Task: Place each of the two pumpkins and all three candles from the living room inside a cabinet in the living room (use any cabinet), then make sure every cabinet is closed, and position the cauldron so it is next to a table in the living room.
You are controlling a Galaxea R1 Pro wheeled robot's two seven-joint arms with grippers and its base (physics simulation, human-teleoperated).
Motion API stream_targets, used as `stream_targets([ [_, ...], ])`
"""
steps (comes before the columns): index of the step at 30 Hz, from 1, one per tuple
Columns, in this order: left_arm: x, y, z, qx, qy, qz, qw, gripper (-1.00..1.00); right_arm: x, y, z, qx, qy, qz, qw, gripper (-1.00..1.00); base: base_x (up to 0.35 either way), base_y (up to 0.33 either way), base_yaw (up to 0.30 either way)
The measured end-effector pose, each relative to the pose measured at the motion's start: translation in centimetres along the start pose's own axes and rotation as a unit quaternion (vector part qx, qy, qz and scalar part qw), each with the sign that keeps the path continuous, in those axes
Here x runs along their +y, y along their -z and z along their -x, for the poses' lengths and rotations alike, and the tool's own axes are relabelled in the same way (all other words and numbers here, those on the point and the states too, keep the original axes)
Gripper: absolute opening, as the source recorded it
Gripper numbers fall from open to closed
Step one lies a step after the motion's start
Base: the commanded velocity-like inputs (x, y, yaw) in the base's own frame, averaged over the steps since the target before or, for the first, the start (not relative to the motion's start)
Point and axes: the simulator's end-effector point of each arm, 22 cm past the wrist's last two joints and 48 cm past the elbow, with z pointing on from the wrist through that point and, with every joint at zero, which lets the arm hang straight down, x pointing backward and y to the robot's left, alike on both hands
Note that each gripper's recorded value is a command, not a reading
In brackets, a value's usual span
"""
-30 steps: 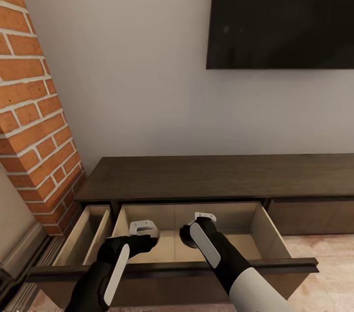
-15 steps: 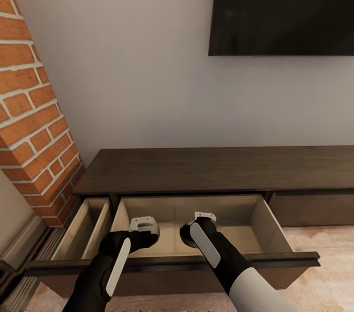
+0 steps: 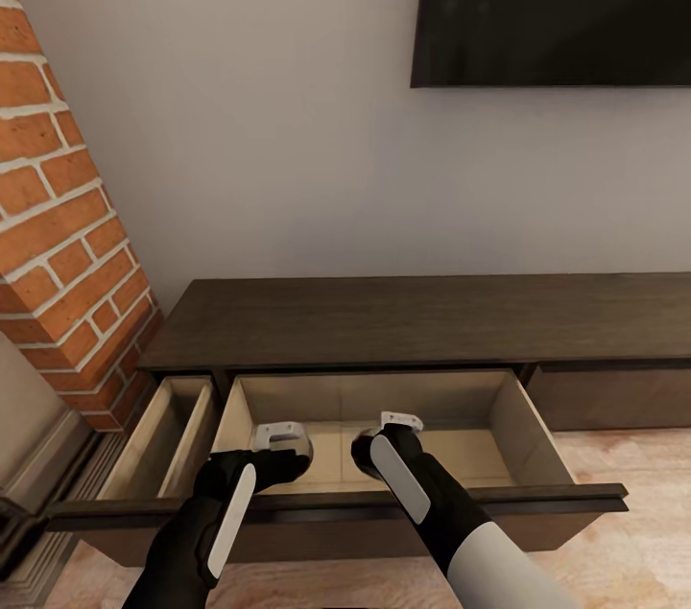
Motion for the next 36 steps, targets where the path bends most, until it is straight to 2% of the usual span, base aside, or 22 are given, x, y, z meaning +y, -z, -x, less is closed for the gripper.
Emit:
stream_targets([
  [25,-0.1,0.1,0.1,0.001,0.000,-0.001,1.0000,-1.00,0.0,0.0,0.0,0.000,-0.001,0.001,1.0000,-1.00,0.053,0.000,0.000],
  [36,0.4,-1.6,-1.6,0.022,0.004,0.001,0.9998,-1.00,-0.2,-1.9,-1.7,0.022,-0.001,-0.002,0.9997,-1.00,0.000,0.000,0.000],
])
